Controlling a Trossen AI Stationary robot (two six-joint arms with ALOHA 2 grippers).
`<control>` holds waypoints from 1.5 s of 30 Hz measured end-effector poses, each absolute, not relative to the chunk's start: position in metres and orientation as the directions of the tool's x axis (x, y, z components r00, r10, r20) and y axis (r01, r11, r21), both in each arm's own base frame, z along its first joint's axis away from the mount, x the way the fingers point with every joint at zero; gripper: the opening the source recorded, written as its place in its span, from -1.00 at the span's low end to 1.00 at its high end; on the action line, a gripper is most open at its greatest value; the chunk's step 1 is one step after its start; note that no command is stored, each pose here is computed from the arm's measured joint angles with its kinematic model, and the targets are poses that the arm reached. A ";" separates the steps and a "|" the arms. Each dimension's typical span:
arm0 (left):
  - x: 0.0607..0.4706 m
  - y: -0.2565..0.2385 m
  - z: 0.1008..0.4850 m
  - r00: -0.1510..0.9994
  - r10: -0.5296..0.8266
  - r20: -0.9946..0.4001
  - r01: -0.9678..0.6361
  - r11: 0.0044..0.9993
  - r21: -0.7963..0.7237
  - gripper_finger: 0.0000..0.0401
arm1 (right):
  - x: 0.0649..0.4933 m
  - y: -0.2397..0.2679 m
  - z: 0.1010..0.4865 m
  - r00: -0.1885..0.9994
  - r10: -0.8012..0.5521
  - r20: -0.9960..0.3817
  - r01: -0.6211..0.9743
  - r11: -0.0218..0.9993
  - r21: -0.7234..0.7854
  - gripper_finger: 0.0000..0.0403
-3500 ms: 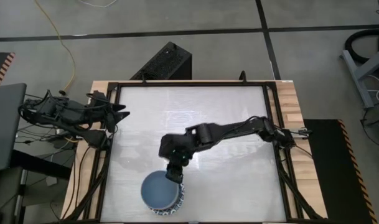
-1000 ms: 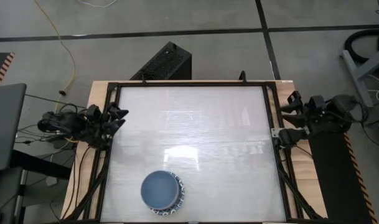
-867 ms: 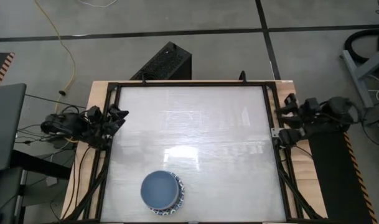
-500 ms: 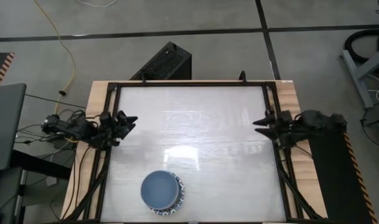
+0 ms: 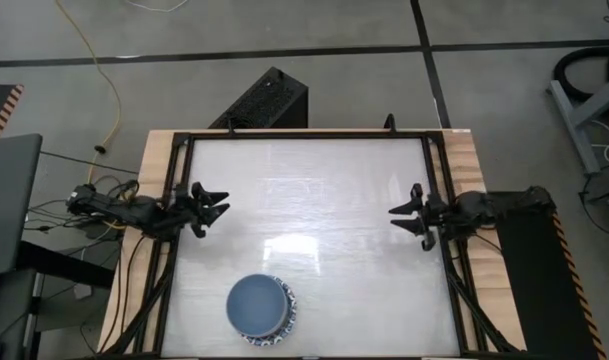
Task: Nest bowls inside each other
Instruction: Return to Home Position
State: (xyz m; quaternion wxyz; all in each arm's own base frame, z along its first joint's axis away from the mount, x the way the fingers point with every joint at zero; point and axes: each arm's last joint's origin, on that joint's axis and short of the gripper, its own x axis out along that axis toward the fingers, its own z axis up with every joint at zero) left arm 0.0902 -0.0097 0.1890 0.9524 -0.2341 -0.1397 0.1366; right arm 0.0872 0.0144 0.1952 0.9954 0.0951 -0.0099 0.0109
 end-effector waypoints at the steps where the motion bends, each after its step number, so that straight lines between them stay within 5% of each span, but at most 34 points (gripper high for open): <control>1: 0.091 -0.010 0.186 0.929 0.324 0.179 -0.211 0.860 -0.466 0.10 | 0.088 0.014 0.192 1.000 0.018 0.017 -0.020 0.982 0.188 -0.20; 6: 0.093 -0.011 0.174 0.956 0.285 0.070 -0.226 0.868 -0.443 0.10 | 0.092 0.014 0.178 1.000 0.003 -0.021 0.001 0.984 0.180 -0.20; 20: 0.093 -0.012 0.174 0.956 0.286 0.070 -0.195 0.792 -0.579 0.10 | 0.093 0.012 0.183 0.998 -0.015 0.053 0.012 0.998 0.059 -0.20; 25: 0.093 -0.011 0.174 0.953 0.293 0.072 -0.223 0.843 -0.489 0.10 | 0.093 0.012 0.182 0.998 -0.035 0.045 0.031 0.996 0.087 -0.20; 45: 0.093 -0.023 0.180 0.979 -0.130 0.155 0.162 0.963 -0.215 0.10 | 0.092 0.012 0.173 0.998 -0.034 -0.055 0.037 0.997 0.065 -0.20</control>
